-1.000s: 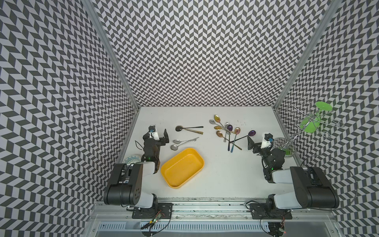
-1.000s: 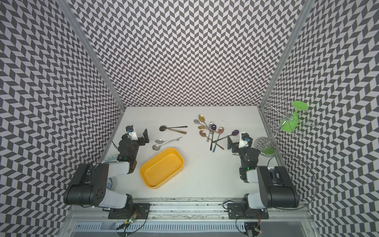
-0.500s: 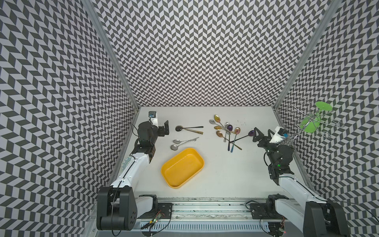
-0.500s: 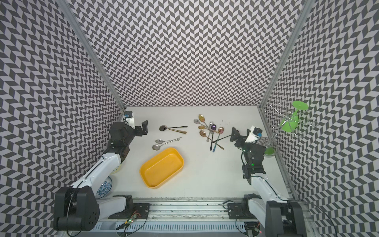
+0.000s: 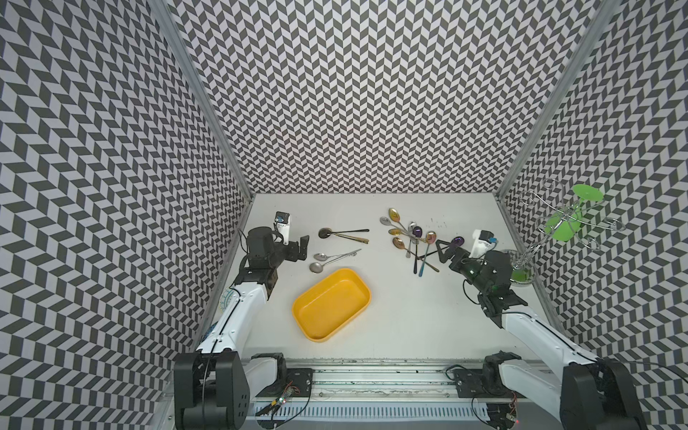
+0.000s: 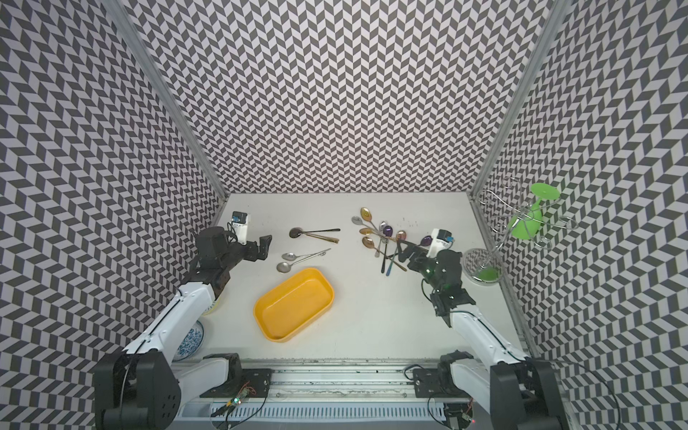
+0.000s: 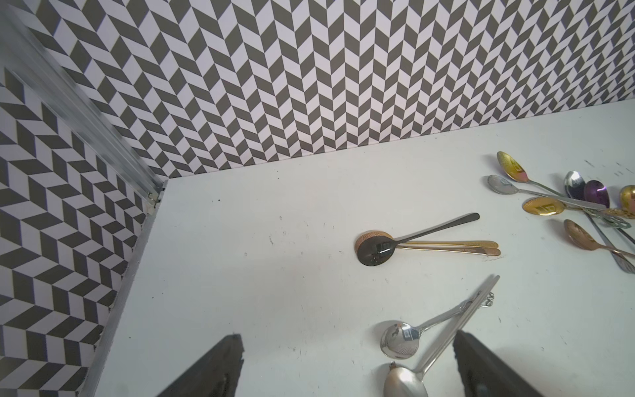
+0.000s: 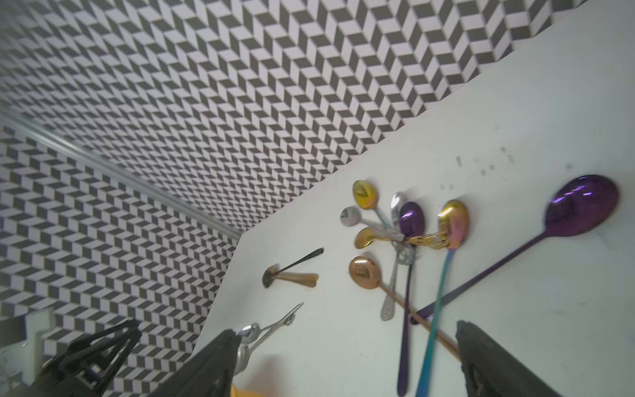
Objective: Put the spoon into the storage box
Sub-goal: Move the storage box to the center of the board.
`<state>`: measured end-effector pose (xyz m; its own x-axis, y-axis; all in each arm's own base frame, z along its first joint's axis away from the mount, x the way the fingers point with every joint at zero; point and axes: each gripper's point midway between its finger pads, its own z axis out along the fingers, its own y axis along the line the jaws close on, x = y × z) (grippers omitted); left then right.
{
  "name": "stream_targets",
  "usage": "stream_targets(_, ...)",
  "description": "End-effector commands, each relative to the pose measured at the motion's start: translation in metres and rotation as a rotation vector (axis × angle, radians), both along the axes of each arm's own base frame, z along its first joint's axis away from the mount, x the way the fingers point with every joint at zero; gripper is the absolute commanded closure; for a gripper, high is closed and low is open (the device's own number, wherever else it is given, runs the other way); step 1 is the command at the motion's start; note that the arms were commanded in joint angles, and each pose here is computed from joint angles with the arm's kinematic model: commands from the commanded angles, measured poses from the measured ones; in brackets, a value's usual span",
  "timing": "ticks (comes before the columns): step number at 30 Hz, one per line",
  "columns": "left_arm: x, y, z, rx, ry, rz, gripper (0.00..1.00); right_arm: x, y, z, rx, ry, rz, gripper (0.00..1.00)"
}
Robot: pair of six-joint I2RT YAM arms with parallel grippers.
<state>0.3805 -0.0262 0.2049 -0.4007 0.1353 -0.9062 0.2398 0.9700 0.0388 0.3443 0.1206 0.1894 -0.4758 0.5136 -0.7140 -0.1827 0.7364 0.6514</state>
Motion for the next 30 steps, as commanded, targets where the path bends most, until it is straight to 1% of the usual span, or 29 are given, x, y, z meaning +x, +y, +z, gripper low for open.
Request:
stream_targets(1, -0.007, -0.003, -0.004, 0.004, 0.004, -0.051, 0.01, -0.003, 0.038, 0.006, -0.098, -0.007, 0.086, 0.0)
stream_targets(6, -0.007, 0.001, 0.0, 0.011, -0.013, -0.038, 0.0, -0.014, 0.106, 0.005, -0.218, 0.001, 0.249, 0.0)
stream_targets(9, -0.009, 0.002, 0.002, 0.01, -0.018, -0.033, 0.0, -0.032, 0.148, 0.0, -0.254, 0.025, 0.36, 0.0)
stream_targets(10, -0.009, 0.002, 0.002, 0.01, -0.019, -0.032, 0.0, -0.03, 0.153, -0.001, -0.334, -0.009, 0.349, 0.0)
stream_targets(14, -0.008, 0.003, 0.004, 0.007, -0.021, -0.026, 0.0, -0.045, 0.191, -0.011, -0.436, -0.02, 0.435, 0.0)
stream_targets(18, -0.008, 0.003, 0.003, 0.0, -0.019, -0.026, 0.0, -0.059, 0.223, -0.033, -0.524, 0.002, 0.518, 0.0)
stream_targets(23, -0.007, 0.005, 0.003, -0.001, -0.017, -0.019, 0.01, -0.061, 0.235, -0.073, -0.632, 0.109, 0.564, 0.0)
stream_targets(30, -0.005, 0.005, 0.001, -0.008, -0.01, -0.014, 0.01, -0.063, 0.23, -0.107, -0.74, 0.196, 0.563, 0.0)
